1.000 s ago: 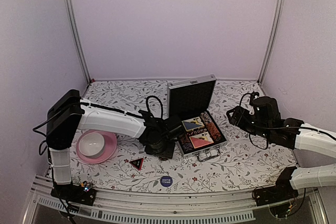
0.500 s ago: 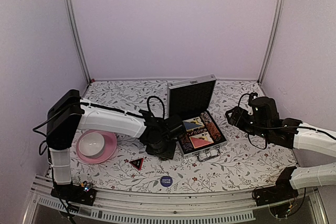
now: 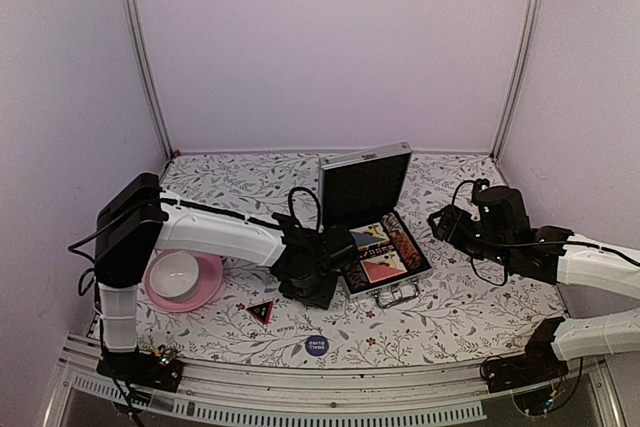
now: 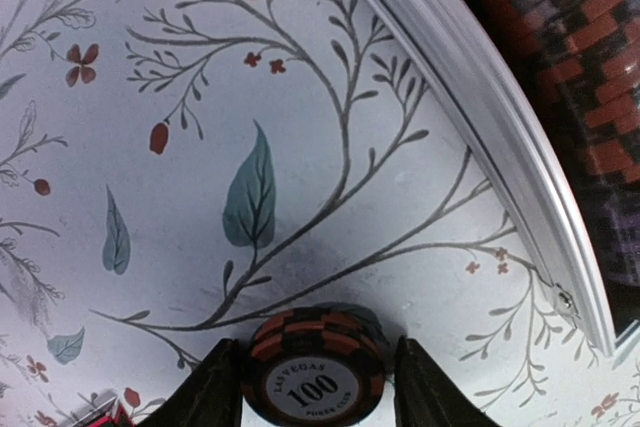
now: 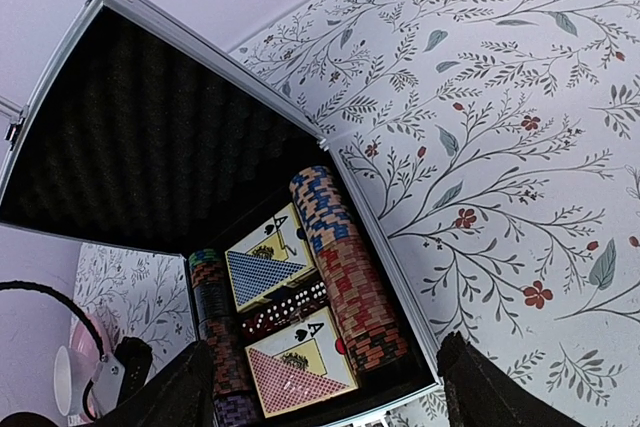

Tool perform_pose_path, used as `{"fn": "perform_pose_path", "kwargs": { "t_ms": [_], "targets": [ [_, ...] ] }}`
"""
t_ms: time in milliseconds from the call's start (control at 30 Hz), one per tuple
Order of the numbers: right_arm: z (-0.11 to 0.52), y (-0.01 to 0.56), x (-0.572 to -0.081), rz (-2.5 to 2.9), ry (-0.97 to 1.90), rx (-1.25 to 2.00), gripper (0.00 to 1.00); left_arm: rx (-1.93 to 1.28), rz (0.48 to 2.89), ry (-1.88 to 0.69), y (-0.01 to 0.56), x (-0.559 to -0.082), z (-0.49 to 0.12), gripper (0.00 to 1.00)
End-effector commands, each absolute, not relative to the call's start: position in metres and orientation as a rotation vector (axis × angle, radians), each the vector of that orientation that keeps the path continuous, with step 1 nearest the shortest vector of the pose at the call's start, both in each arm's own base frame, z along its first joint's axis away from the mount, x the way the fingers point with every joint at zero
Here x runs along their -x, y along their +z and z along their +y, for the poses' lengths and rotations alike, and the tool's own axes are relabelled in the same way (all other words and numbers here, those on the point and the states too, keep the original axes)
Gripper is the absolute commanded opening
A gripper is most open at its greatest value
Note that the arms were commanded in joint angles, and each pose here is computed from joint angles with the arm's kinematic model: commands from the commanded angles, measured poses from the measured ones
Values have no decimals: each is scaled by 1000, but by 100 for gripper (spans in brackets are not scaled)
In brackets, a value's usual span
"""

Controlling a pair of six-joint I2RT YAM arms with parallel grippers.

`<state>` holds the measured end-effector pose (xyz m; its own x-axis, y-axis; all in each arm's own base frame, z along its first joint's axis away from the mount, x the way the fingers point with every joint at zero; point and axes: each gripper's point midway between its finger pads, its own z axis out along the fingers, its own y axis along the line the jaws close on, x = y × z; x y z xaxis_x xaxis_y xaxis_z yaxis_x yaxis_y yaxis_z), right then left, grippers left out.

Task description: Pack up texas hold em set

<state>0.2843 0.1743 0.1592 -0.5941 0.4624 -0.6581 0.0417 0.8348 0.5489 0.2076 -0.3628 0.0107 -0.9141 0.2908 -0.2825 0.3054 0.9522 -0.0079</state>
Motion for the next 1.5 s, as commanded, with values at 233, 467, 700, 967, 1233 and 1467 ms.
{"fn": "perform_pose_path", "kwargs": {
  "t_ms": [233,467,700,967,1233,1467],
  "targets": [
    [175,153,-283,2148,635,-384,78,-572,2850,39,-6,-194,-360,47],
    [174,153,-283,2148,635,-388,78,-580,2866,72,-7,-191,-352,44],
    [174,154,-283,2146,640,-388,78,-579,2916,66,-16,-180,-344,33],
    [175,158,-282,2138,655,-386,78,-566,2867,46,-10,-185,-343,11],
    [181,160,-281,2148,692,-372,78,-527,2776,-62,16,-199,-358,2],
    [198,163,-275,2188,786,-317,78,-511,2733,-109,37,-204,-362,1]
  ]
}}
